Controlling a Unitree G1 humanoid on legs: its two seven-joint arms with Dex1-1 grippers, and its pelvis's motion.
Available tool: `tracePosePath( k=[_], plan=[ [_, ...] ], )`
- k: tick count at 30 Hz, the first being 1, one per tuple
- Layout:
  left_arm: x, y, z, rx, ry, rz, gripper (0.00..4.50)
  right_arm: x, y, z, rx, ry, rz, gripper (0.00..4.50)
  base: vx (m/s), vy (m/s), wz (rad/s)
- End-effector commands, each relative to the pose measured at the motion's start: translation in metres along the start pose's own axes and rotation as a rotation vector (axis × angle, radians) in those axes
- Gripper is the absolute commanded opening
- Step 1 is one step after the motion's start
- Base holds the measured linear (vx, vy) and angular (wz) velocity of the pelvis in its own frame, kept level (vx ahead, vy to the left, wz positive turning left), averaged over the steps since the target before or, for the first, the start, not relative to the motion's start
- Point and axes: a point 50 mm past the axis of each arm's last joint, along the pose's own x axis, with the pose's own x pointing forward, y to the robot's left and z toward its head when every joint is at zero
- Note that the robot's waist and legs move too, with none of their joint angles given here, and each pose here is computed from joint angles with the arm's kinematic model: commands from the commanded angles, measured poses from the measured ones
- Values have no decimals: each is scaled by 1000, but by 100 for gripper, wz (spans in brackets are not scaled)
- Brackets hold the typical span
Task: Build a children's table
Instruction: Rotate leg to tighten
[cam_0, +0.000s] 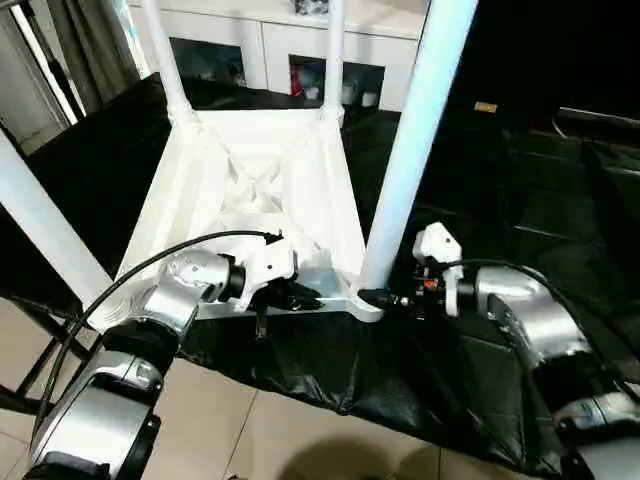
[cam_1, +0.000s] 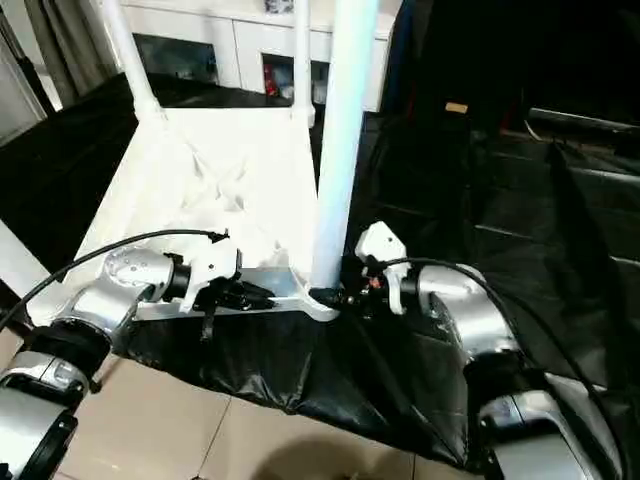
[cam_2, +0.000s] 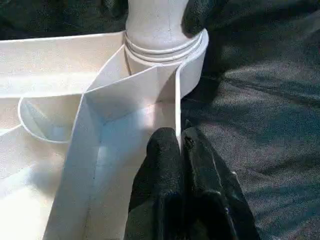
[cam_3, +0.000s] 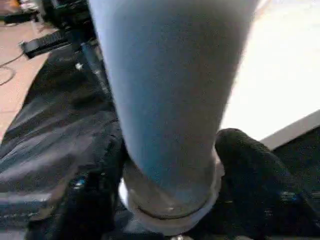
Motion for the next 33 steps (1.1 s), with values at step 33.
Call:
tracePosePath(
  k=[33],
  plan=[
    [55, 5, 10, -182, 13, 261, 0, 52, 11, -38, 300, -51, -430, 207, 0, 0, 0]
  ],
)
